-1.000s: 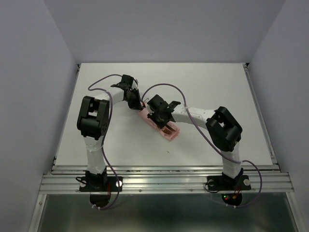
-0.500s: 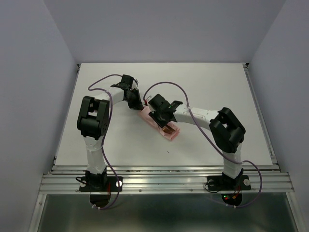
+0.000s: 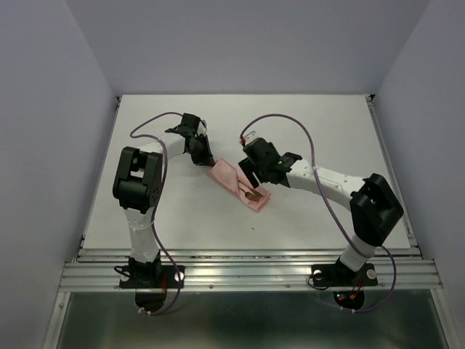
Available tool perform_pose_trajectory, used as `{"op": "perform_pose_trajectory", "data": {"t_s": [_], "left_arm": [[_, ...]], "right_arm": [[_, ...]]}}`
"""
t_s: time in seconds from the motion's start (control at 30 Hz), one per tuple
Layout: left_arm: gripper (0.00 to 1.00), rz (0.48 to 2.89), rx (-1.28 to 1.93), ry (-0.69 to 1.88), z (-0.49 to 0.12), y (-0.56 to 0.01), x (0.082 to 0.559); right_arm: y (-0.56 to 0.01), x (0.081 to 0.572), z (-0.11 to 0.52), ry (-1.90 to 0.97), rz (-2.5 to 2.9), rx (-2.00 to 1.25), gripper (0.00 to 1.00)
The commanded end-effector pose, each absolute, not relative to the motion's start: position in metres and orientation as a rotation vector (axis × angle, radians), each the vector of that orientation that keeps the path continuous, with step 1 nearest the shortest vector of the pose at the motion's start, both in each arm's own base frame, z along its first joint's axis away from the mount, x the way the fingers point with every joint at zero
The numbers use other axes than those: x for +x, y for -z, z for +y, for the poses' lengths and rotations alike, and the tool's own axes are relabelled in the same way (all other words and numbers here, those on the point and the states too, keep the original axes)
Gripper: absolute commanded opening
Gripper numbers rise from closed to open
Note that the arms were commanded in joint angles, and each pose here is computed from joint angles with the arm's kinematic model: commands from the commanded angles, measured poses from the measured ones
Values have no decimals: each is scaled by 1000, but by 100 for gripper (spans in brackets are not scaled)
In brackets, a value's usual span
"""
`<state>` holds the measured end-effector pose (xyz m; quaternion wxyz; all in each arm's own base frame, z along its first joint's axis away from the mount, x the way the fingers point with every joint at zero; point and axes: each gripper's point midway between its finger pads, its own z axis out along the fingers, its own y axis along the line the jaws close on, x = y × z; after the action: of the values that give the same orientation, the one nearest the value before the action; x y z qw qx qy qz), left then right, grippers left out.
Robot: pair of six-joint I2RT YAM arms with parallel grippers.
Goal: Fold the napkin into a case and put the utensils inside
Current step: Reset both arms
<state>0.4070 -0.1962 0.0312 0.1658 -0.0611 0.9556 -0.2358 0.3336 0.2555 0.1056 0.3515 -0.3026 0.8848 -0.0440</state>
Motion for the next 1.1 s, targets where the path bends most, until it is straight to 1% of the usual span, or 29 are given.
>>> {"op": "perform_pose_trajectory", "data": {"t_s": [0.0,0.03,0.07,0.1,0.2,0.23,0.3,0.33,0.4,0.43,0.53,0.6,0.63,0.73,0.8,0.83,0.87,0.9,0.97,1.0,1.03,1.07], "left_arm": [[11,2612,-169,670,-193,-70,413],[11,2591,-166,668,-192,-78,415],[11,2581,-156,667,-192,-81,416],[11,2551,-131,691,-195,-92,417],[13,2512,-94,698,-195,-108,417],[13,2492,-92,678,-191,-117,417],[18,2472,-80,643,-185,-126,416],[21,2448,-79,613,-181,-137,416],[25,2422,-70,583,-175,-148,414],[31,2398,-35,578,-173,-159,409],[40,2364,36,606,-173,-175,392],[43,2346,35,609,-170,-182,385],[43,2326,24,606,-168,-191,380],[44,2327,-49,574,-157,-191,367],[50,2305,-85,553,-151,-194,362],[54,2240,-78,575,-151,-210,360],[61,2238,-80,589,-151,-204,353],[65,2166,-78,643,-155,-222,349],[75,2157,-96,675,-156,-217,340],[76,2144,-108,686,-156,-219,338],[80,2134,-139,696,-154,-220,334],[80,2128,-149,697,-153,-220,332]], "right_arm": [[-151,373,184,274,2160,-258,90],[-158,371,169,287,2136,-176,99],[-165,374,157,294,2110,-87,100],[-166,379,135,294,2102,51,100],[-173,376,104,248,2076,235,100],[-174,378,88,232,2057,349,100],[-176,372,76,192,2037,434,100],[-177,369,72,201,2019,465,100],[-180,362,56,230,1975,537,100],[-177,359,42,256,1953,599,100],[-179,353,30,234,1920,684,100],[-180,351,26,219,1902,730,100],[-181,348,24,216,1891,743,100],[-181,341,17,236,1864,797,100],[-182,340,14,249,1854,816,100],[-181,339,12,261,1846,828,100],[-179,337,10,279,1847,829,100],[-179,336,7,295,1833,846,100],[-173,331,3,321,1842,854,100],[-171,330,3,327,1845,855,100],[-169,328,1,329,1839,869,100],[-169,327,1,325,1834,875,100]]}}
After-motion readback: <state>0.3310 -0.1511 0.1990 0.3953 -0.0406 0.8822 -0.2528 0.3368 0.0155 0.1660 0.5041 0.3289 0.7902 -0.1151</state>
